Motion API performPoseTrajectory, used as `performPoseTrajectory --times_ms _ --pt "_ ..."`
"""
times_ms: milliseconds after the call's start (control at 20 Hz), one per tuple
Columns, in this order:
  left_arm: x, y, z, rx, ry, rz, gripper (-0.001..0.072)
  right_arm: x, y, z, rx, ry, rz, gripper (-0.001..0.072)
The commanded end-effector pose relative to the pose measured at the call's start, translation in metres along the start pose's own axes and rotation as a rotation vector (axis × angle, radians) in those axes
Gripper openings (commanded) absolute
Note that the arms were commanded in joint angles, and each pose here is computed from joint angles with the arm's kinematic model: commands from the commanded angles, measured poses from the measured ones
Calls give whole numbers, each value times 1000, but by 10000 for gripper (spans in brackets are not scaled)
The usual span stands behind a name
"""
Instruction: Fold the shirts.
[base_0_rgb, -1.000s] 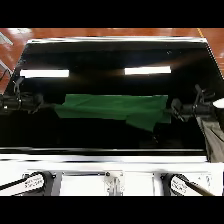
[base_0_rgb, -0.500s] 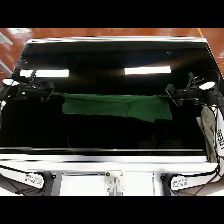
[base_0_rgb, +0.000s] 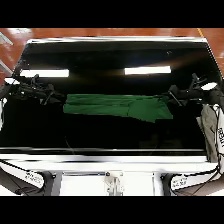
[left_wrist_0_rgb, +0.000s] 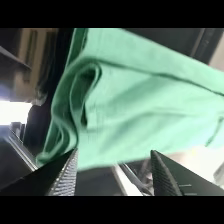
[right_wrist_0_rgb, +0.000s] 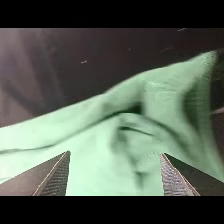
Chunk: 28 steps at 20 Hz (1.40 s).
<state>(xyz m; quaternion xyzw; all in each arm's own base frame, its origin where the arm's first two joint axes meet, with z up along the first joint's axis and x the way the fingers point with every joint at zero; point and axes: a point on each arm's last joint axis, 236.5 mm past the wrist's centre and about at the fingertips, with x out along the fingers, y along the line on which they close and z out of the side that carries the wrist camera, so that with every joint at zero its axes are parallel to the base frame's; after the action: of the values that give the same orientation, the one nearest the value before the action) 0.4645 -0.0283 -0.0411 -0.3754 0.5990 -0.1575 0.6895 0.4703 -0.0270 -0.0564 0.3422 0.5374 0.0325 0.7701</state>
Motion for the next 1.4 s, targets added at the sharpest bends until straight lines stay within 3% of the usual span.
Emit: performPoseTrajectory --times_ms 0,150,350,700,750,850,900,1000,1100,1150,1350 --pt "-33 -1 -14 -75 71 -25 428 -30 -52 -16 -17 77 -173 670" --pt "-48 -20 -28 -30 91 -32 429 -20 -66 -41 19 198 -169 672" --pt "-59 -62 -37 103 52 -27 429 17 -37 -41 77 208 3 673" --pt "-37 -111 -60 229 86 -31 431 67 -18 -65 94 271 1 662" --pt "-31 -117 -65 258 101 -32 431 68 -15 -66 81 275 0 531" --pt "-17 -130 -71 299 109 -34 431 62 -8 -63 62 260 6 179" --pt "-9 -138 -70 321 92 -35 430 55 -4 -58 44 239 11 93" --pt "9 -157 -61 380 26 -38 423 33 11 -45 -13 180 27 57" --pt "36 -181 -56 426 -40 -46 168 -1 33 -31 -84 100 32 57" --pt "55 -194 -58 452 -63 -51 92 -19 45 -26 -115 60 38 57" --pt "149 -232 -98 509 -37 -88 38 -90 94 -27 -217 -49 81 57"
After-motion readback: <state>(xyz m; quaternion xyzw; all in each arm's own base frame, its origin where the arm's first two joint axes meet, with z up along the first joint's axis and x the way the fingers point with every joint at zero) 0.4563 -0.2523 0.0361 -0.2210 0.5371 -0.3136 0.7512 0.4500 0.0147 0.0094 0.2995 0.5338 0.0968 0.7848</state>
